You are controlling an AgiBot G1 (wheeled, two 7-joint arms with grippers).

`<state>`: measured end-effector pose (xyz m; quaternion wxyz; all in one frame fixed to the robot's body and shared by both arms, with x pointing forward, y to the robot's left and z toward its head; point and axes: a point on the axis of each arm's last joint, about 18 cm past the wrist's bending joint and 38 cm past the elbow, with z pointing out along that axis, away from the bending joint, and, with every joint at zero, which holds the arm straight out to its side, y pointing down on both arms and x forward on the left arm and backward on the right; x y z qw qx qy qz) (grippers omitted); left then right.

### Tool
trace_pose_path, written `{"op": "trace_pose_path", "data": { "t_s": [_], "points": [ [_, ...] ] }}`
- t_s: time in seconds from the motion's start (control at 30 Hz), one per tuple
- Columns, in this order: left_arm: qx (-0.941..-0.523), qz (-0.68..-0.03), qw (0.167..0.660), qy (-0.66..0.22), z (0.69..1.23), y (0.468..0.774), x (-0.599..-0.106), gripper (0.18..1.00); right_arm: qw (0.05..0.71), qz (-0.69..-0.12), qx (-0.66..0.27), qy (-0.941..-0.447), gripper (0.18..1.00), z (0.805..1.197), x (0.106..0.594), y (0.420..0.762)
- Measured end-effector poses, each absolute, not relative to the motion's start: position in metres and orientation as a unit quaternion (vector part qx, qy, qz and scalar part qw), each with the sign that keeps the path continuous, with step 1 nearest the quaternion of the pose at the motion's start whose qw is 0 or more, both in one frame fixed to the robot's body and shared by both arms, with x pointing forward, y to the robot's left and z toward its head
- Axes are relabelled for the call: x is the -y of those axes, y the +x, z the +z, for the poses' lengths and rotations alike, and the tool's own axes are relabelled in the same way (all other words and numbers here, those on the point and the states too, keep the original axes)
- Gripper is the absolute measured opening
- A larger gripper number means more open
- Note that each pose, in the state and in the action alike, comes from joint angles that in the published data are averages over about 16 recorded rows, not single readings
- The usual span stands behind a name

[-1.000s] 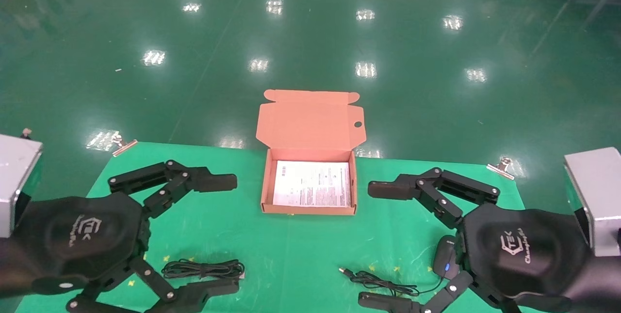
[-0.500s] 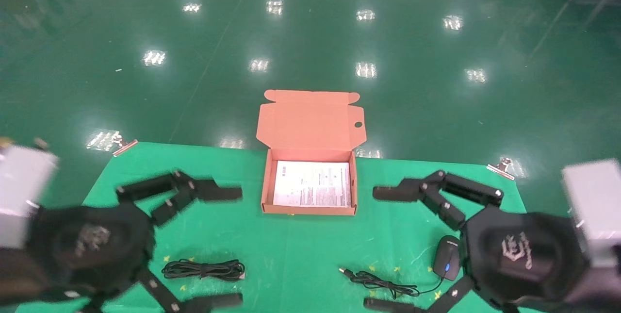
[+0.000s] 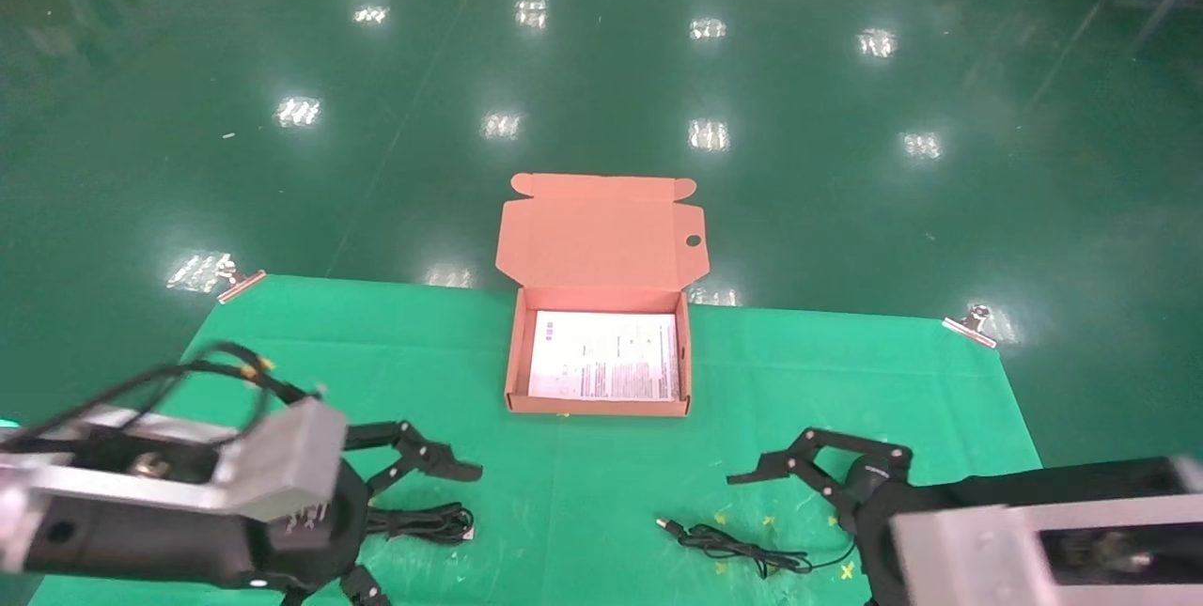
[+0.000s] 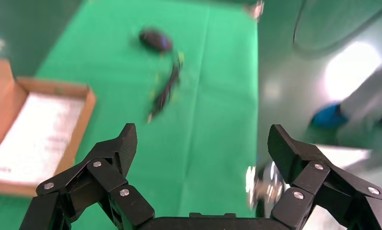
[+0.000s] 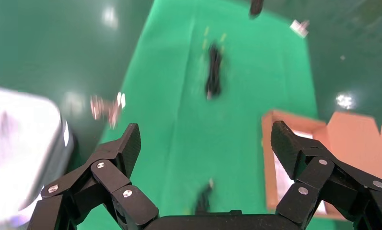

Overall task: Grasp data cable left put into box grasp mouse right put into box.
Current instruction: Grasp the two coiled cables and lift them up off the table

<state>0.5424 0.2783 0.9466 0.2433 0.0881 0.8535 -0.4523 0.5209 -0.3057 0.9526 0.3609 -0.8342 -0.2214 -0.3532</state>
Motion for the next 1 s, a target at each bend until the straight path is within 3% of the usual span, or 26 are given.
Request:
{"op": "trace_pose_path", "data": {
  "t_s": [0.5,1.0],
  "points": [
    [-0.923,-0.25,0.28,0.084,0.912,0.605,-0.268,1.001,0.144,-0.368,0.275,-0.876,1.001,0.92,0.304,0.578],
    [-0.942,-0.162,0.294,0.016,0.872,0.66,-0.28,1.001,0.074,-0.386,0.247,-0.886,1.001,0.871,0.29,0.619]
  ]
}}
